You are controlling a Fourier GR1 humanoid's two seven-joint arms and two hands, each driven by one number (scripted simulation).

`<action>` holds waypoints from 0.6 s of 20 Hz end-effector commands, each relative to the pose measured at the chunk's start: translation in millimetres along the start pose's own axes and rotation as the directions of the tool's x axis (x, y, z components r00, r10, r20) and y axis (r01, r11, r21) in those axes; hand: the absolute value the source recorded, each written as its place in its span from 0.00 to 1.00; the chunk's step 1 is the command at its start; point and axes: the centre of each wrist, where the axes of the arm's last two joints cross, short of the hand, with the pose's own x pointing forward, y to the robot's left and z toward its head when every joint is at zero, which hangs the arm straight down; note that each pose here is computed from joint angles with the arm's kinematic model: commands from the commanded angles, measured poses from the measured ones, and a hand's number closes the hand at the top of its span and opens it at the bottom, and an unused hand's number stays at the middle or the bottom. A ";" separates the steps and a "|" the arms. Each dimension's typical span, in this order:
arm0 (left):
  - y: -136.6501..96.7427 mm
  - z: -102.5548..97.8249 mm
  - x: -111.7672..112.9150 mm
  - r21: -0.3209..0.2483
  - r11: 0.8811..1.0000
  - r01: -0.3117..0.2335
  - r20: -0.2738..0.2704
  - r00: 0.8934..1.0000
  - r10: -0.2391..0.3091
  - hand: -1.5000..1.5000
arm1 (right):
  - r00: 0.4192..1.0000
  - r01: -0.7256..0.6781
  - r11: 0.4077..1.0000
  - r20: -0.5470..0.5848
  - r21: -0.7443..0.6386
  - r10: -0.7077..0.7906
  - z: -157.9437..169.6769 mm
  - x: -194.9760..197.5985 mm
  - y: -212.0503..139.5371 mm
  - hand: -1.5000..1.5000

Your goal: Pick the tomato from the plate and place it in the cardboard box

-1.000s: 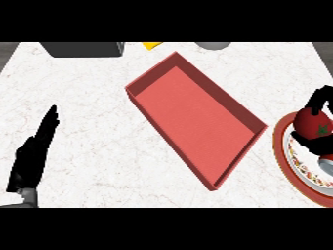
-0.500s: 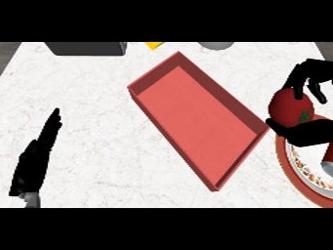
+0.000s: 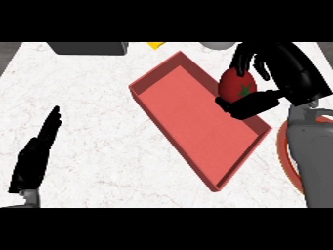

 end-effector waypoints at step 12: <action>-2.3 -6.5 8.5 -0.006 1.000 -0.001 0.010 1.000 0.001 0.50 | 0.981 0.021 0.986 -0.192 0.167 0.012 -66.4 -0.9 118.2 0.00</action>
